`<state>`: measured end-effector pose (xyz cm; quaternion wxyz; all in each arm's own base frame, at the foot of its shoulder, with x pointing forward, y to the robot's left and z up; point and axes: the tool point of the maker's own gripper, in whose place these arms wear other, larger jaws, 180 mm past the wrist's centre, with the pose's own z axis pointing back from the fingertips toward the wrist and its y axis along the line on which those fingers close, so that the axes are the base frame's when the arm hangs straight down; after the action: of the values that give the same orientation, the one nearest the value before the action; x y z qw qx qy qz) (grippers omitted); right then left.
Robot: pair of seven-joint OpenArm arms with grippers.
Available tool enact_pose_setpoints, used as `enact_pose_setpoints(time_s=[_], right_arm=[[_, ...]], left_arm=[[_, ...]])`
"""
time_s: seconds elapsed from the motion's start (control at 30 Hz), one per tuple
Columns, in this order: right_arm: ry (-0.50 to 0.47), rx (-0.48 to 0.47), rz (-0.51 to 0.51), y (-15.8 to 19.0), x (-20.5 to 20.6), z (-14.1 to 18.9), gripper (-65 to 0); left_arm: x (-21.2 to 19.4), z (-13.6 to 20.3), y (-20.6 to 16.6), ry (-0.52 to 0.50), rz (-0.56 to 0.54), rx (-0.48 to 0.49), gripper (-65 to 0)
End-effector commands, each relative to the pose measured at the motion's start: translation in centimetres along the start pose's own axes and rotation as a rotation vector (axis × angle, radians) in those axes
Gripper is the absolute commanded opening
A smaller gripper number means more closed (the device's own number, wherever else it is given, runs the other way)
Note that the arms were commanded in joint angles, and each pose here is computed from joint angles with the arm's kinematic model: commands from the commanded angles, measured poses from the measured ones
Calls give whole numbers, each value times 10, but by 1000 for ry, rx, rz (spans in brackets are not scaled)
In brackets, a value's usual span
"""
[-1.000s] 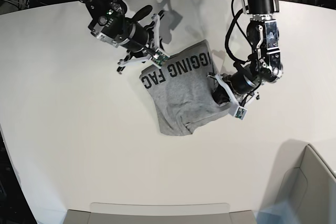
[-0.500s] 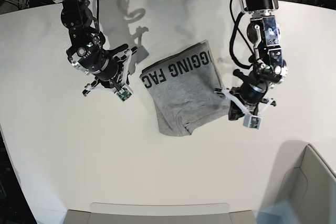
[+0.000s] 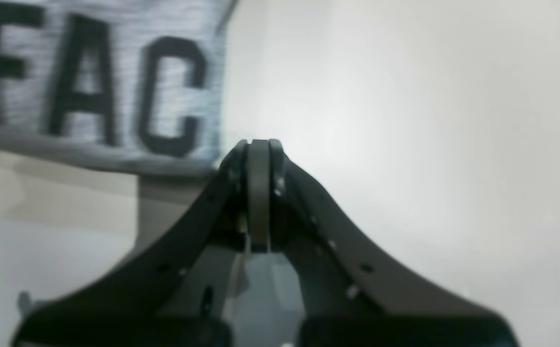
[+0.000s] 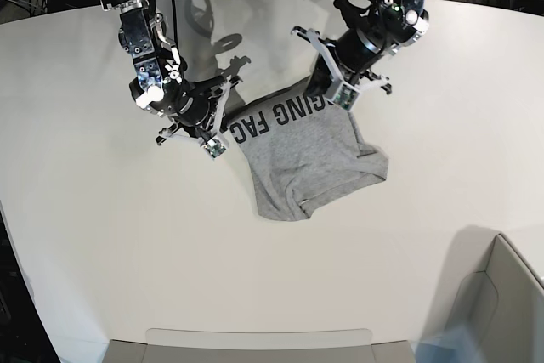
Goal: Fold the T-shirt properly
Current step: 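Push the bundle's edges square with both grippers, then drag the folded shirt with the left gripper toward the left arm's side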
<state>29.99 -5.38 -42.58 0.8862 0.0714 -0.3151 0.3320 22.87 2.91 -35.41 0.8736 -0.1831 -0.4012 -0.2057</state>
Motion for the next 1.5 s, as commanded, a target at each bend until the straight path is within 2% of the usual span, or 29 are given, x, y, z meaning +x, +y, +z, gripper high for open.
enact_pose_setpoints(time_s=[0.0,0.13,0.3,0.43,0.57,0.7,0.77,0.83,1.03,1.13,1.23,1.37,1.47], right_arm=[[14,64,33,22,-1,-2,-650],[31,144,96,61,-6,-6,-650],[-14,174,115,83,0,9,-650],[-57,123,99,68,3,31,-650],[-52,64,102,47,-11,52,-650],[-52,-22,56,17,-24,74,-650],[-48,-51,40,7,-29,81,-650],[-40,-76,32,-1,-35,86,-650],[5,-88,51,-8,-53,93,-650],[14,-81,48,-5,-57,93,-650],[23,-79,47,-4,-61,93,-650],[39,-77,64,-5,-66,95,-650],[33,-79,67,-6,-64,95,-650]], left_arm=[[9,-3,-9,-37,-3,-31,-650],[-14,-23,-13,44,-20,-74,-650],[-28,-40,36,98,40,18,-650],[-8,-20,64,46,45,102,-650],[1,11,54,69,-2,125,-650],[24,16,51,-14,-14,133,-650],[56,1,55,-130,9,127,-650],[80,-20,59,-196,37,112,-650],[97,-67,82,-215,155,100,-650],[86,-81,95,-192,214,108,-650],[51,-93,110,-125,299,129,-650],[12,-101,129,-100,393,164,-650],[-18,-96,153,-43,404,207,-650]])
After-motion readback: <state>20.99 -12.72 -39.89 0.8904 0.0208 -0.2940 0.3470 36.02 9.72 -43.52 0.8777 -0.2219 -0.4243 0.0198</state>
